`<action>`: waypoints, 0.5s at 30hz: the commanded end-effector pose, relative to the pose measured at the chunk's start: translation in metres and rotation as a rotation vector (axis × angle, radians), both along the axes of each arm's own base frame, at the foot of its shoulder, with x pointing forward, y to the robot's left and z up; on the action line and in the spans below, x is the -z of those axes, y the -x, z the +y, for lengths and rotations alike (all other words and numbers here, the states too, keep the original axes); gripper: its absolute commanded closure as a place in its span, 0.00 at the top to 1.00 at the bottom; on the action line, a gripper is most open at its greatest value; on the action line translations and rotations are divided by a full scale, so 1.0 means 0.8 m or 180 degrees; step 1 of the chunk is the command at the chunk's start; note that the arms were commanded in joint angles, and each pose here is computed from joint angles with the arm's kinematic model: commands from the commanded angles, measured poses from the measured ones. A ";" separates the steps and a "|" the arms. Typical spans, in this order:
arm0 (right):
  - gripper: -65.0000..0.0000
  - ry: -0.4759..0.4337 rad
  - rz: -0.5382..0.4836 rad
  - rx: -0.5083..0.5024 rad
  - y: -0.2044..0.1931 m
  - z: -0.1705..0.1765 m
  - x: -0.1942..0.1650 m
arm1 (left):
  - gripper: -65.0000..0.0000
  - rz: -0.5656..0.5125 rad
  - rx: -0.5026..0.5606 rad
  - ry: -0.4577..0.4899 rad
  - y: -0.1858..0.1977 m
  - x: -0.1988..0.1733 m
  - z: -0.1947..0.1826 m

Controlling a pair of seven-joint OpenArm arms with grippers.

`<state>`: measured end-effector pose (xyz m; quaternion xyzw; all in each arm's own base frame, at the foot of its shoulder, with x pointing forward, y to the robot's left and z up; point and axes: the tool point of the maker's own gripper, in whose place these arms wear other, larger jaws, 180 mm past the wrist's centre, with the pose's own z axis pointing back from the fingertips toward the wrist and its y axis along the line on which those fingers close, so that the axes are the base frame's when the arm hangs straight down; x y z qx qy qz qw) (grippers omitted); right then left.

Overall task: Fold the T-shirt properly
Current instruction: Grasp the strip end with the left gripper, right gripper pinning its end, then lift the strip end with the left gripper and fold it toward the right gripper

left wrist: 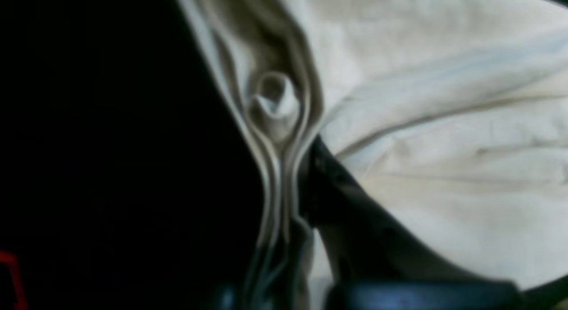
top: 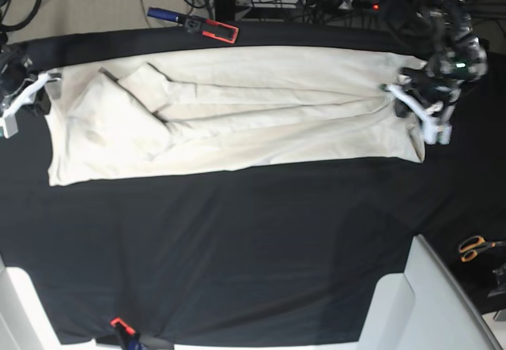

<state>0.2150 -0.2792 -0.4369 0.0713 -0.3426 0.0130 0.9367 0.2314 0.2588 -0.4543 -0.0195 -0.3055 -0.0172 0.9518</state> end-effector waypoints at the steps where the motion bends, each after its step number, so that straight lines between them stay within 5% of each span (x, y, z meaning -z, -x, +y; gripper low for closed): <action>1: 0.00 0.0029 -0.0137 -0.0010 -0.013 -0.008 -0.014 | 0.00 -0.0164 0.0066 -0.0063 -0.014 -0.016 -0.012; 7: 0.00 0.0028 -0.0138 -0.0007 -0.013 -0.008 -0.014 | 0.00 -0.0339 0.0256 -0.0359 -0.031 -0.041 -0.091; 15: 0.00 0.0037 -0.0143 -0.0011 -0.014 -0.009 -0.015 | 0.00 -0.0501 0.0645 -0.0214 -0.043 -0.055 -0.193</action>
